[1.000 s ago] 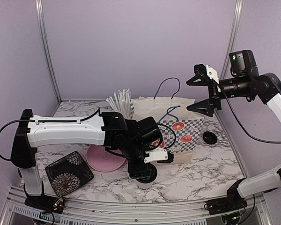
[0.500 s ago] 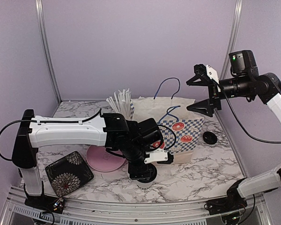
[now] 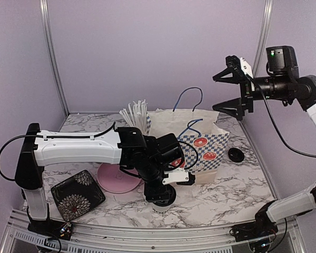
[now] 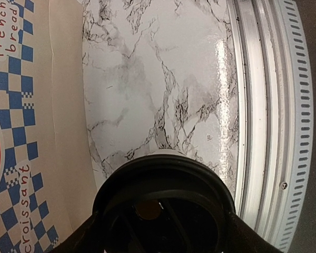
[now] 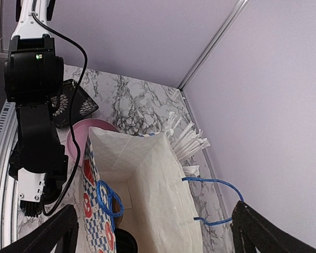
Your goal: Pack the takeout coffee
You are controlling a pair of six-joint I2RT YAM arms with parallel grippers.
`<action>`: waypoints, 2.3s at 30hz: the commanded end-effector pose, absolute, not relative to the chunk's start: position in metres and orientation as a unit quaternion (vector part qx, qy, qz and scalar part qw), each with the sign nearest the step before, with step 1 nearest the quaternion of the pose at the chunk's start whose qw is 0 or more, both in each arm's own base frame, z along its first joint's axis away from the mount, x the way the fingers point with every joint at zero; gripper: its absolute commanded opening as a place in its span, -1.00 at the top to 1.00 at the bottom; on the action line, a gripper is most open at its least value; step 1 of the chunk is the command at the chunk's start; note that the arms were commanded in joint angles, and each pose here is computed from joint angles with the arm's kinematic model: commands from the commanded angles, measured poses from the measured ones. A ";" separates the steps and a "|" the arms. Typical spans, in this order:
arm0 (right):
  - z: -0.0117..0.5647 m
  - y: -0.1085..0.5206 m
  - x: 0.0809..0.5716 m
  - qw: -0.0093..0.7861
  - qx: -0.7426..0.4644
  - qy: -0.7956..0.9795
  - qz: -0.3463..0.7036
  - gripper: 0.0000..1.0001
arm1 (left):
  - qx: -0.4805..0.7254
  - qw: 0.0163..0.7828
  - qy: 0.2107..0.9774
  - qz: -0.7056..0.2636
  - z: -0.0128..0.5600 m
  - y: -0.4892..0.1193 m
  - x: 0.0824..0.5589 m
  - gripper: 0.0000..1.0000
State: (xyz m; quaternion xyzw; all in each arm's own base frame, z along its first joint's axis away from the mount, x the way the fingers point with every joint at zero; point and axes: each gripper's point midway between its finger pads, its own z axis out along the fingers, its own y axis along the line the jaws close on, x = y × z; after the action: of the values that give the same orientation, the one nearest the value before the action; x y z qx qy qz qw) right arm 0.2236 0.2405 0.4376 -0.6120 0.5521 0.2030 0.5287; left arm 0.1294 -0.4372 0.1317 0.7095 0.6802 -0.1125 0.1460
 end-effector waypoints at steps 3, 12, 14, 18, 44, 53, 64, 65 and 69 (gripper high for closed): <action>0.479 0.235 0.246 0.574 -0.557 0.573 0.177 -0.97 | 0.701 0.144 0.687 -0.127 0.167 -0.430 0.117 -0.33; 0.430 0.228 0.311 0.523 -0.532 0.657 0.109 -0.85 | 0.677 0.184 0.690 -0.176 0.238 -0.409 0.085 -0.26; 0.409 0.231 0.313 0.494 -0.547 0.666 0.113 -0.79 | 0.669 0.200 0.690 -0.190 0.260 -0.401 0.079 -0.23; 0.378 0.233 0.322 0.453 -0.558 0.686 0.112 -0.66 | 0.643 0.237 0.695 -0.215 0.305 -0.385 0.075 -0.22; 0.353 0.251 0.345 0.425 -0.560 0.698 0.137 0.29 | 0.453 0.513 0.728 -0.042 0.427 -0.394 0.230 -0.20; 0.373 0.220 0.371 0.463 -0.473 0.744 0.091 -0.09 | 0.453 0.492 0.739 -0.075 0.402 -0.419 0.262 -0.20; 0.360 0.243 0.385 0.439 -0.485 0.724 0.222 -0.21 | 0.490 0.446 0.744 -0.088 0.357 -0.448 0.263 -0.20; 0.362 0.246 0.378 0.437 -0.494 0.714 0.236 -0.17 | 0.491 0.443 0.745 -0.087 0.354 -0.449 0.263 -0.20; 0.365 0.253 0.356 0.432 -0.523 0.682 0.274 0.08 | 0.495 0.429 0.750 -0.088 0.341 -0.452 0.261 -0.20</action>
State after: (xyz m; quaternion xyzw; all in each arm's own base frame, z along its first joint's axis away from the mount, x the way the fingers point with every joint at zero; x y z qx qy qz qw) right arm 0.3897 0.2398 0.3337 -0.4835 0.7428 0.2139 0.4106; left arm 0.2633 -0.4457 0.3433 0.4967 0.7503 -0.0733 0.4302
